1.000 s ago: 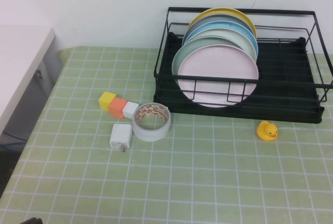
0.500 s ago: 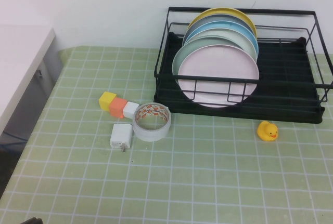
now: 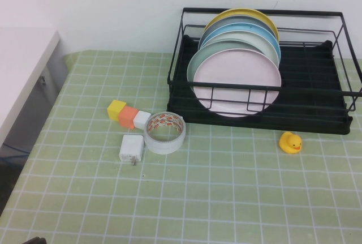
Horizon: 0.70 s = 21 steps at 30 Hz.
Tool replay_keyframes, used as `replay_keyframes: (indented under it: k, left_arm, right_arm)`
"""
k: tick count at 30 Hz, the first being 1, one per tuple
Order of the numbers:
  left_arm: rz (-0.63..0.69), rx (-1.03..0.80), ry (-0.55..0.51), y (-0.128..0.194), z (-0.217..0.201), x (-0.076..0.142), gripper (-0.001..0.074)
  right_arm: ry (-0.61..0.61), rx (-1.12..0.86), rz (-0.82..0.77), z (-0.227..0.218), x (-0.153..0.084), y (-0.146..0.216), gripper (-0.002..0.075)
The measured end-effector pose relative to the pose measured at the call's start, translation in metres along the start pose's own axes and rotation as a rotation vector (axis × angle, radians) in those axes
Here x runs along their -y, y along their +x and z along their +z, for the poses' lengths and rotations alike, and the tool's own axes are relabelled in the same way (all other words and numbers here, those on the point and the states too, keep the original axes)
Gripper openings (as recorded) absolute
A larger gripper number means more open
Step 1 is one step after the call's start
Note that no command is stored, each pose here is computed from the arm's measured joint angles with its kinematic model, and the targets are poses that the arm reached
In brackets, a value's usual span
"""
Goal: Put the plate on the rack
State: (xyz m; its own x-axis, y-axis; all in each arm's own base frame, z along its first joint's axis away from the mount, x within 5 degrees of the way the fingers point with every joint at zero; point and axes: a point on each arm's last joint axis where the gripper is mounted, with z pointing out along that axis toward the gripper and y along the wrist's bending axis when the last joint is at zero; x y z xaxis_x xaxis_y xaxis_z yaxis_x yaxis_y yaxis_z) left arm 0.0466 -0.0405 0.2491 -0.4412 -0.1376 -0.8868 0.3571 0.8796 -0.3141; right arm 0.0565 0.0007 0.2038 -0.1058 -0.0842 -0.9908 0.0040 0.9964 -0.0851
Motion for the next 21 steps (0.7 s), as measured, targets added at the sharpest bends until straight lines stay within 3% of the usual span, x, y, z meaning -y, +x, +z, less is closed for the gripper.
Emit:
replay_keyframes:
  k: [6,12,21]
  left_arm:
    - [0.000,0.000,0.000,0.000,0.000,0.000,-0.0001]
    - [0.000,0.000,0.000,0.000,0.000,0.000,-0.0001]
    - [0.000,0.000,0.000,0.000,0.000,0.000,-0.0001]
  right_arm:
    - [0.076,-0.099,0.014,0.001,0.003,0.024,0.0001]
    - [0.037,-0.212,0.053,-0.001,0.000,0.034,0.0000]
    - [0.027,-0.222,0.031,-0.001,0.001,0.034,0.0000]
